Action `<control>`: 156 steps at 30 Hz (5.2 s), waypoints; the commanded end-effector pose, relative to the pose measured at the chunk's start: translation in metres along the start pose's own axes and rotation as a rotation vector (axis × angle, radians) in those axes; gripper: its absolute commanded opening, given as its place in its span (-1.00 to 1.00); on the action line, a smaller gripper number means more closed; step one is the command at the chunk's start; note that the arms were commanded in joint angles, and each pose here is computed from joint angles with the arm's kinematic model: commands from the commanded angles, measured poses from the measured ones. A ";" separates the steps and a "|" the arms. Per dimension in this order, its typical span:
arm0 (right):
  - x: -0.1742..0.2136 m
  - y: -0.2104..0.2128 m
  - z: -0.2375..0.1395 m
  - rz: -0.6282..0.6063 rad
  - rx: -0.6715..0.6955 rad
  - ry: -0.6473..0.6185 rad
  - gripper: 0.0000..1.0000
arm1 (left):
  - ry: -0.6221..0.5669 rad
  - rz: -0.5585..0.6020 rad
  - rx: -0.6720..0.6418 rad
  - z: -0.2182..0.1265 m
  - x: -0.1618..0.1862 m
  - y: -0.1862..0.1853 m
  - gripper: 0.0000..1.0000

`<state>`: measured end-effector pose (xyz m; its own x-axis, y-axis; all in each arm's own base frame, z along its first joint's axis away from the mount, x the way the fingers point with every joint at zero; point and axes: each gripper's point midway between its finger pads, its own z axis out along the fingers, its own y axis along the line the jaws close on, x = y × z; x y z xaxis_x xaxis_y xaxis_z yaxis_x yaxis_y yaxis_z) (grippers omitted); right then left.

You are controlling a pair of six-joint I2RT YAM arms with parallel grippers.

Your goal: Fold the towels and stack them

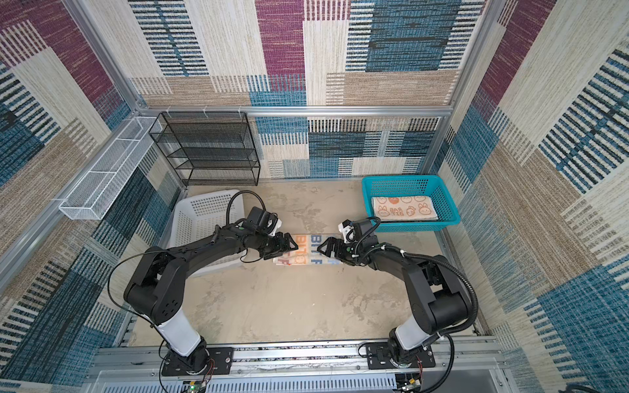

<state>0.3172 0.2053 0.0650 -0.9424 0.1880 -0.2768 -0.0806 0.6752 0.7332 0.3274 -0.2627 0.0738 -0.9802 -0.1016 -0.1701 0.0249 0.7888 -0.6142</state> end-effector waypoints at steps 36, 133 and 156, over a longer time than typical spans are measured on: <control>-0.117 0.005 0.044 -0.049 -0.060 -0.083 0.98 | -0.086 -0.077 0.100 0.032 -0.087 -0.005 0.97; -0.191 -0.031 -0.071 -0.256 0.614 -0.160 -0.93 | -0.138 0.226 0.168 -0.027 -0.118 -0.117 0.98; -0.254 -0.060 -0.169 -0.220 0.744 -0.219 -1.00 | -0.121 0.242 0.322 -0.029 -0.140 -0.180 0.97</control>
<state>0.5096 -0.0008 0.1893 -0.8428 0.0935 -0.5301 0.0710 0.9955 0.0628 0.4565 -0.3687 0.2264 -0.9018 -0.0206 -0.4316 0.3379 0.5889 -0.7342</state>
